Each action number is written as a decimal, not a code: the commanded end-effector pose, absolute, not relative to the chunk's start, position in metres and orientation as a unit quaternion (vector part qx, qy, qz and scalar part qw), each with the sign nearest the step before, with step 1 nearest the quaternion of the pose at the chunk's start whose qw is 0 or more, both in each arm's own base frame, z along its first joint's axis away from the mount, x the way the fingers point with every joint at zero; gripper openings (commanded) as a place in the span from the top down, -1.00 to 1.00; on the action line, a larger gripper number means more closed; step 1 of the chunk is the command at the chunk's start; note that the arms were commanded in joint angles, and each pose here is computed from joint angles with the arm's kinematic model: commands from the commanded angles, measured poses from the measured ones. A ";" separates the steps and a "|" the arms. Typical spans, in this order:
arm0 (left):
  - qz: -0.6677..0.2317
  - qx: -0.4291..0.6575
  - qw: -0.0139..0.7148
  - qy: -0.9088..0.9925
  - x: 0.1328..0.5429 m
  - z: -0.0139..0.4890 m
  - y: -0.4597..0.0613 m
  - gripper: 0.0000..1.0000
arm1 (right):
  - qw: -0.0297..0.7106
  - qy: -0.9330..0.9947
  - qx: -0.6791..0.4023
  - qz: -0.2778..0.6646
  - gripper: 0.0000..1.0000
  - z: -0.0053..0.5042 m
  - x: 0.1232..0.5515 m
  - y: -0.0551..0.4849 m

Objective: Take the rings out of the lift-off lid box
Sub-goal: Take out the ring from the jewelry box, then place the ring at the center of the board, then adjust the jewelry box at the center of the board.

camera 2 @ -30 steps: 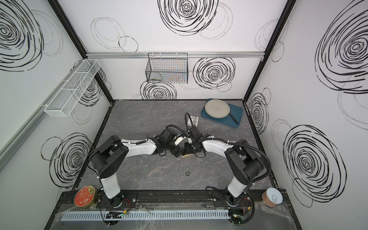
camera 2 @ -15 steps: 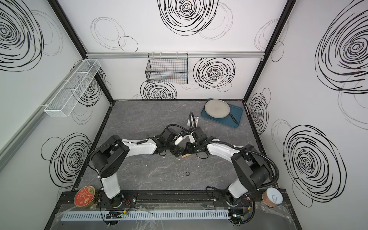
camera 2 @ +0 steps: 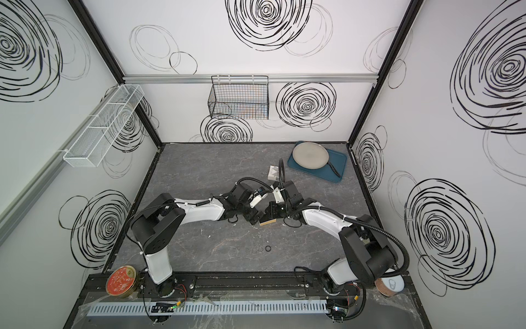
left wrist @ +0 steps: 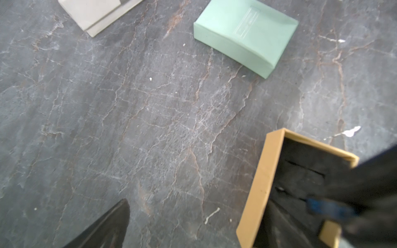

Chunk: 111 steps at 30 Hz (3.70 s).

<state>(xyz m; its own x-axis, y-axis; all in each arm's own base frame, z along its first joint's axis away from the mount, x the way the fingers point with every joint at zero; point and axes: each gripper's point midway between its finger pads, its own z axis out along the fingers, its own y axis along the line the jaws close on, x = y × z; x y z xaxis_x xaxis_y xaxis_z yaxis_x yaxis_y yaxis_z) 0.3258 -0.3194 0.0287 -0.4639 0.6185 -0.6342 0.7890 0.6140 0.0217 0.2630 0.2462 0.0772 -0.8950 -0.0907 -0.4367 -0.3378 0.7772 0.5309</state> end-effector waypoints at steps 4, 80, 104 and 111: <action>-0.145 0.419 0.324 0.836 0.334 0.053 -0.330 -0.99 | 0.185 0.918 -0.111 0.331 1.00 0.081 0.228 0.231; -0.127 0.389 0.346 0.844 0.338 0.052 -0.303 -0.99 | 0.161 0.881 -0.058 0.441 -1.00 0.078 0.225 0.247; -0.133 0.392 0.328 0.849 0.308 0.047 -0.299 -0.99 | 0.197 0.864 -0.054 0.461 -1.00 0.080 0.285 0.259; -0.131 0.392 0.324 0.851 0.301 0.044 -0.299 -0.99 | 0.198 0.861 -0.054 0.466 -1.00 0.083 0.296 0.264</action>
